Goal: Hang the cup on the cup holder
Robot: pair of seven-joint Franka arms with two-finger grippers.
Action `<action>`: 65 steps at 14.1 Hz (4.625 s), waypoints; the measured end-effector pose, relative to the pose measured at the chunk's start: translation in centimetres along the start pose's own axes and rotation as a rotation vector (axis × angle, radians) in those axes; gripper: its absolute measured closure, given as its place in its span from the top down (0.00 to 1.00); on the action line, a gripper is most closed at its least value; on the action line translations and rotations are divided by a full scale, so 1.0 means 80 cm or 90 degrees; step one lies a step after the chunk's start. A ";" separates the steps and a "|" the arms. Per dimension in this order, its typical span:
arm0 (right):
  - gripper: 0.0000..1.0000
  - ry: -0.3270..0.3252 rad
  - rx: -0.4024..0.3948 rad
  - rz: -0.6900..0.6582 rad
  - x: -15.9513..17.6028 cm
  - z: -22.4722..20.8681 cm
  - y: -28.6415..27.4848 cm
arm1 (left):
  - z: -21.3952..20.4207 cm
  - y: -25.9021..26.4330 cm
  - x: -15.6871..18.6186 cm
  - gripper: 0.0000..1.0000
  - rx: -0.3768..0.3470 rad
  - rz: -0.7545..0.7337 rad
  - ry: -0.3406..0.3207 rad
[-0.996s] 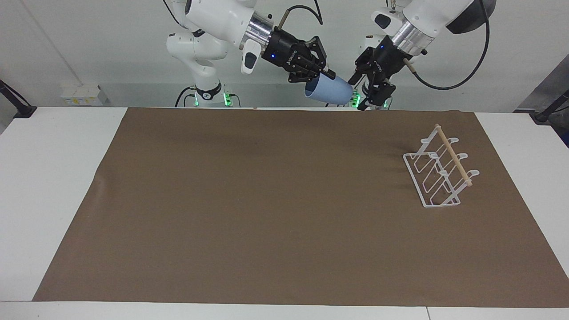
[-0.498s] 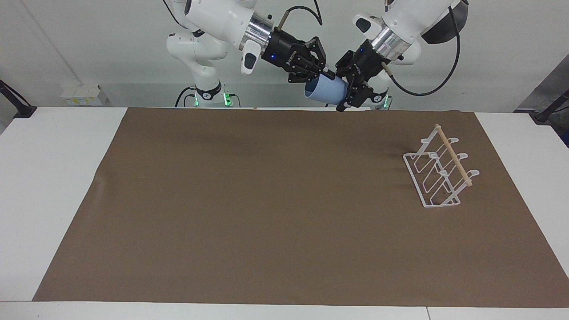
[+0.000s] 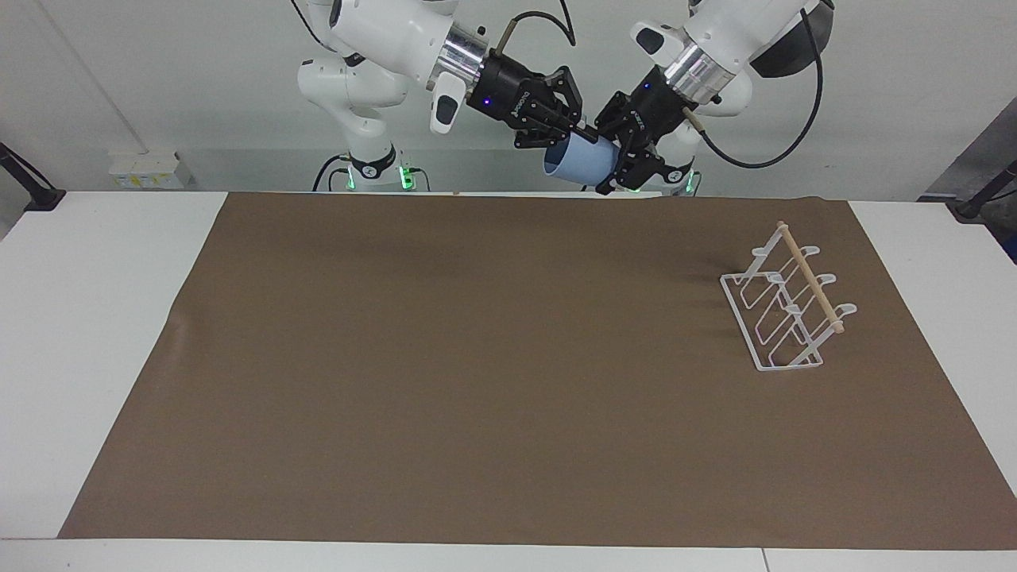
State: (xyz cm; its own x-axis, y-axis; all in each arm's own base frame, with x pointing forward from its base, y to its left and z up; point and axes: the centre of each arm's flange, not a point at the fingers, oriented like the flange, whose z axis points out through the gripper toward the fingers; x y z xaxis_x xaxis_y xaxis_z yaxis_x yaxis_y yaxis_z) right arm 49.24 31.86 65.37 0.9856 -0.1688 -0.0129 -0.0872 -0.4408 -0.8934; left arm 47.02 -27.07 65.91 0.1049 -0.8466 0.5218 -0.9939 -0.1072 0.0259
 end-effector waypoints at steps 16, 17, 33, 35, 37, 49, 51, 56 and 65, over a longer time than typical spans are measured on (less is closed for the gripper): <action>0.82 0.004 0.001 0.001 0.002 -0.002 0.000 | -0.002 -0.015 -0.026 0.73 0.053 0.018 -0.105; 0.83 0.007 0.000 0.001 0.003 -0.003 0.001 | -0.004 -0.018 -0.033 0.73 0.067 0.024 -0.134; 0.83 0.010 -0.664 -0.246 0.066 -0.094 0.126 | -0.035 -0.054 -0.222 0.73 0.188 0.031 -0.642; 0.83 -0.009 -0.719 -0.242 0.065 -0.109 0.136 | -0.035 -0.058 -0.240 0.73 0.190 0.013 -0.665; 0.83 -0.037 -0.740 -0.254 0.068 -0.123 0.145 | -0.029 -0.059 -0.253 0.73 0.187 0.000 -0.673; 0.83 -0.064 -0.712 -0.201 0.094 -0.183 0.185 | 0.050 -0.103 -0.314 0.73 0.261 0.053 -0.880; 0.83 -0.067 -0.699 -0.184 0.095 -0.188 0.190 | 0.063 -0.113 -0.320 0.73 0.283 0.067 -0.916; 0.86 -0.065 -0.687 -0.166 0.099 -0.197 0.197 | 0.086 -0.121 -0.328 0.73 0.300 0.111 -0.927; 1.00 -0.066 -0.685 -0.166 0.098 -0.196 0.196 | 0.093 -0.123 -0.350 0.73 0.300 0.133 -0.929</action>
State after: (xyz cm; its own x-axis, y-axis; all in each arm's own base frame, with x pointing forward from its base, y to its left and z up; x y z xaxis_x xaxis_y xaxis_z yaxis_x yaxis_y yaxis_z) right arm 53.31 9.77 58.28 0.9951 0.0923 0.0357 0.0930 -0.9955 -0.0195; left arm 54.11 -6.17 44.70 0.1898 -0.5927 -0.7827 -0.9239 0.1621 -0.3467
